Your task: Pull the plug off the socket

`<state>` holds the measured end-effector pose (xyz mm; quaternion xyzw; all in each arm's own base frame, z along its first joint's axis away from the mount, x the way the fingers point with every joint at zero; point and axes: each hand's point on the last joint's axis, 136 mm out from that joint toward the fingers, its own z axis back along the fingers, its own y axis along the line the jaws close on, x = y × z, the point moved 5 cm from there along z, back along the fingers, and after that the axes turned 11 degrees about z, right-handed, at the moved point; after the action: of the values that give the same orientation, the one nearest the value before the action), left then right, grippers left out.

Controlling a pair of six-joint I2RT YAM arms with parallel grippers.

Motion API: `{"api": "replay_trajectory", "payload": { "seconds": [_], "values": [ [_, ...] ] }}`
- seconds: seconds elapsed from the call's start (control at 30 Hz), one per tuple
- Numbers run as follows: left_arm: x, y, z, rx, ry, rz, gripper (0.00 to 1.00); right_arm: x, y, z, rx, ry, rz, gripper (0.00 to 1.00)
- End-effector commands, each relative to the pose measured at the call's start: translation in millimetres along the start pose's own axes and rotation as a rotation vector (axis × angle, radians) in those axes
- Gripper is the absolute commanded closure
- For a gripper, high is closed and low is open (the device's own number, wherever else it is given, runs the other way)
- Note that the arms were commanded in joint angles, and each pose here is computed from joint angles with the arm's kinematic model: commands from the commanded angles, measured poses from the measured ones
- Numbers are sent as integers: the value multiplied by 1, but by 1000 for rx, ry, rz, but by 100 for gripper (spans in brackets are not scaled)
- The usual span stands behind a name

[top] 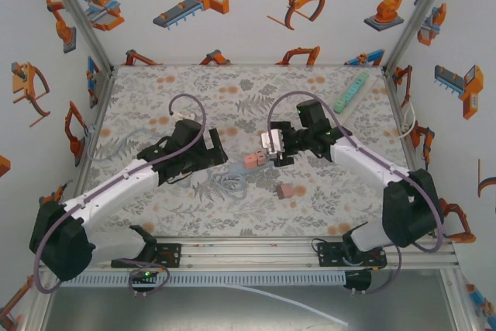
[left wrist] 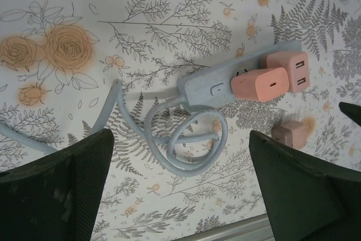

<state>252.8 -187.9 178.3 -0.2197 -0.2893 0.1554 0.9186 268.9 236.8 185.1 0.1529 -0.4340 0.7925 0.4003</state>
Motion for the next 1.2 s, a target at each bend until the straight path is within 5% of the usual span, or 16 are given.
{"api": "replay_trajectory", "payload": {
  "seconds": [0.0, 0.37, 1.17],
  "values": [
    [-6, -4, -15, 12, 65, 50, 3, 7, 5, -9, 91, -52, 11, 29],
    [-21, 12, -55, 169, 120, 76, 0, -9, 7, -42, 165, -82, -37, 32],
    [-46, 16, -86, 225, 205, -8, 13, -12, 4, -52, 259, -73, -114, 59]
  ]
}}
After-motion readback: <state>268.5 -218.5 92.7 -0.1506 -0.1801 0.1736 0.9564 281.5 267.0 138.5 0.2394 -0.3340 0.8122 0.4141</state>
